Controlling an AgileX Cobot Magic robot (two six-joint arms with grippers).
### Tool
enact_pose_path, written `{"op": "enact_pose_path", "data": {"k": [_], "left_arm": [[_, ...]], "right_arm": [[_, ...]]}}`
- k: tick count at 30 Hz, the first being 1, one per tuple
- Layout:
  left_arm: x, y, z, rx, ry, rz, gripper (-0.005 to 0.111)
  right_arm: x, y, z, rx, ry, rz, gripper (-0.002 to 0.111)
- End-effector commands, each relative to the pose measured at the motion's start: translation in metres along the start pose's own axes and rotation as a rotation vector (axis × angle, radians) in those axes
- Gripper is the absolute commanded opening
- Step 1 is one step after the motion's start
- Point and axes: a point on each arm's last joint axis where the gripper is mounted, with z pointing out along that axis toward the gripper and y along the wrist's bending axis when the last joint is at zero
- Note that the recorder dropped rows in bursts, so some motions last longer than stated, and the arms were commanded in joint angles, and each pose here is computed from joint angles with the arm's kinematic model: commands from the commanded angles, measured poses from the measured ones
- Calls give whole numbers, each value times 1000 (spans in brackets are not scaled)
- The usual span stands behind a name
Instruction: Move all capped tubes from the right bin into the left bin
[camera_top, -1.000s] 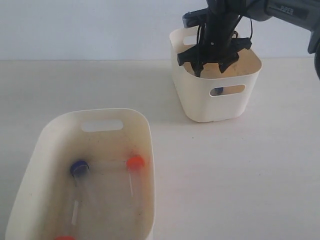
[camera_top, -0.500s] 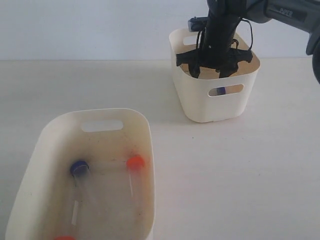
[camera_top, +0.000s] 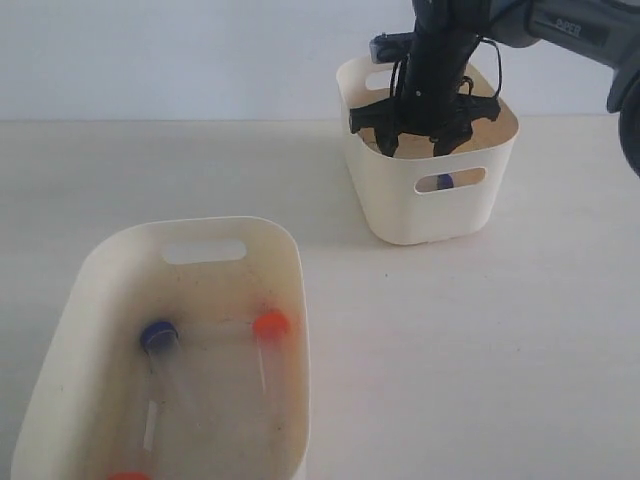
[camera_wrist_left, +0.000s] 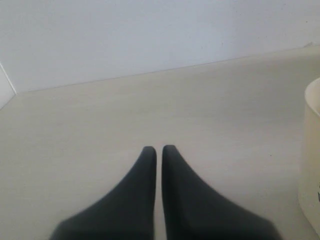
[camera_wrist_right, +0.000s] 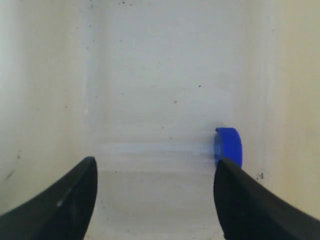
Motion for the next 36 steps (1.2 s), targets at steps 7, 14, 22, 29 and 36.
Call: {"op": "enact_pose_path", "data": {"k": [7,14,22,29,36], "left_arm": [[-3,0,-1,-1,-21,-13,4],[-3,0,-1,-1,-21,-13,4],[-3,0,-1,-1,-21,-13,4],[-3,0,-1,-1,-21,-13,4],[-3,0,-1,-1,-21,-13,4]], "right_arm": [[-16,-58,-35,-50,-38,30,63],[-17,-64,-42,-74,-50,33,46],[-18,-62,-86,-141,-131,53,53],[-19,-92,-128,-45,-250,67,53],[-10,-82,-109,-241,-184,-161,53]]}}
